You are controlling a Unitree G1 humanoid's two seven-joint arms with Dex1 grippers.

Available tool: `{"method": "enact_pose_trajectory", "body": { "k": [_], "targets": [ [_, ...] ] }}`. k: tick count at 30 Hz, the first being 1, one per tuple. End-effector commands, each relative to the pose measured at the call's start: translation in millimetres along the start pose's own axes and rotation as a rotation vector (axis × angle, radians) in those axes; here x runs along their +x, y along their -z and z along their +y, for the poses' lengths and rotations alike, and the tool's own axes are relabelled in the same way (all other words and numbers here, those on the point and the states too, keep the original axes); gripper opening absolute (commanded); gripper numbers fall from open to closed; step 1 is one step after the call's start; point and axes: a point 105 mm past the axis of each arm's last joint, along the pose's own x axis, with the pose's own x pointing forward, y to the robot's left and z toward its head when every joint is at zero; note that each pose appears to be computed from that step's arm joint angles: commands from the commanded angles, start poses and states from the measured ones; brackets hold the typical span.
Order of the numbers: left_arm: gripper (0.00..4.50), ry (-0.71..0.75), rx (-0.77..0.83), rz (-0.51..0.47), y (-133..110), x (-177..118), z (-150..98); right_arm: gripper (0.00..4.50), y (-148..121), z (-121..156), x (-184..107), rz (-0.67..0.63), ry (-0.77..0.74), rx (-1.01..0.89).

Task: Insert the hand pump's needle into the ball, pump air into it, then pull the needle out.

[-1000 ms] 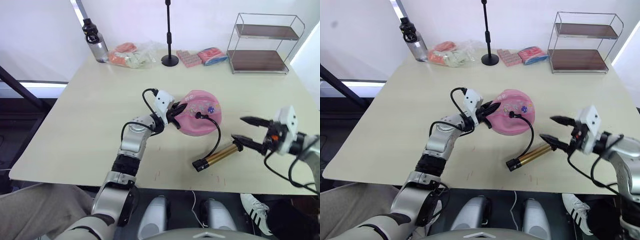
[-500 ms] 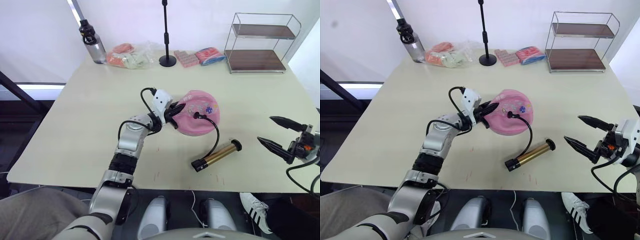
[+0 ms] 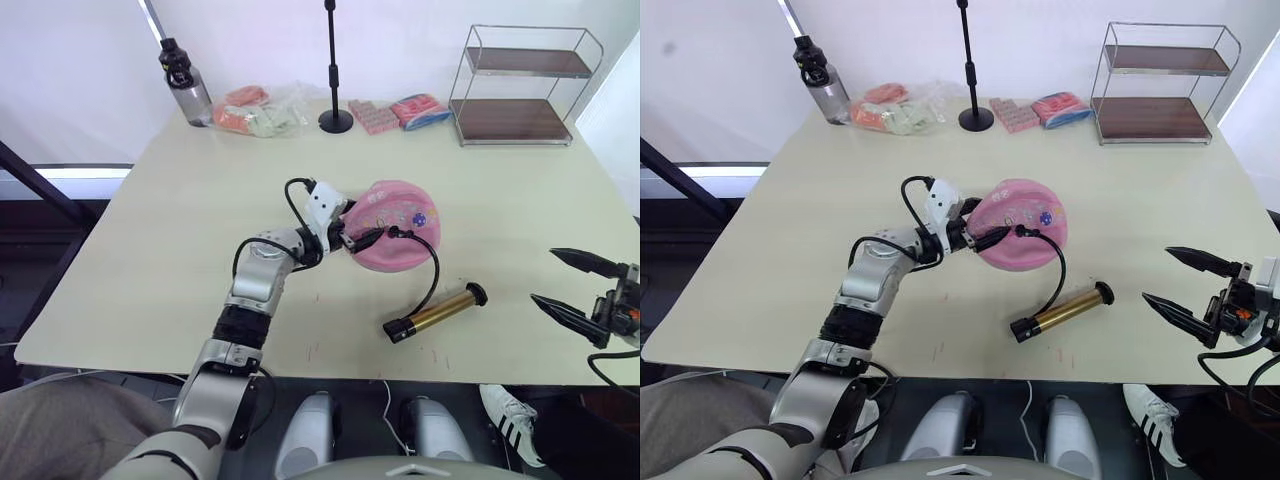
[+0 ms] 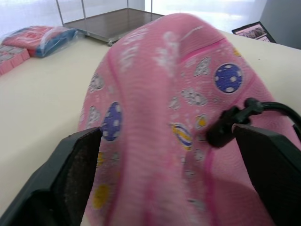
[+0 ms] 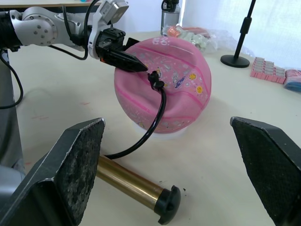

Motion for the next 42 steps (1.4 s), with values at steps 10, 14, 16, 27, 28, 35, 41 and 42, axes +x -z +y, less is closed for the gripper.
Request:
{"method": "enact_pose_trajectory", "body": {
  "k": [10, 14, 16, 27, 28, 35, 41, 42],
  "targets": [
    [4.47, -0.004, 0.096, -0.228, -64.1, -23.9, 1.8, 4.5, -4.6, -2.7, 1.9, -0.037, -0.004, -0.035],
    [4.47, 0.003, 0.098, -0.203, -56.8, -48.4, 5.8, 4.5, -2.9, -2.0, 3.6, -0.045, -0.001, -0.039],
    [4.47, -0.004, 0.106, -0.172, -48.3, -61.1, 9.4, 4.5, -0.5, -1.2, 2.8, -0.043, -0.002, -0.041],
    [4.47, 0.012, 0.065, -0.013, 3.2, -153.7, 17.1, 4.5, 14.5, 0.7, -10.1, 0.005, -0.022, -0.045],
    [4.47, 0.014, 0.057, 0.019, 11.9, -166.4, 17.2, 4.5, 16.3, 1.2, -13.1, 0.014, -0.022, -0.034],
    [4.47, 0.046, 0.026, 0.107, 34.4, -212.8, 12.0, 4.5, 26.6, 6.7, -34.4, 0.091, -0.043, -0.009],
    [4.47, 0.15, 0.04, 0.154, 34.1, -218.9, -1.4, 4.5, 30.4, 7.1, -61.2, 0.169, -0.05, -0.005],
    [4.47, 0.17, 0.038, 0.165, 34.7, -218.4, -4.2, 4.5, 30.6, 7.0, -62.9, 0.172, -0.052, -0.006]
  ]
}}
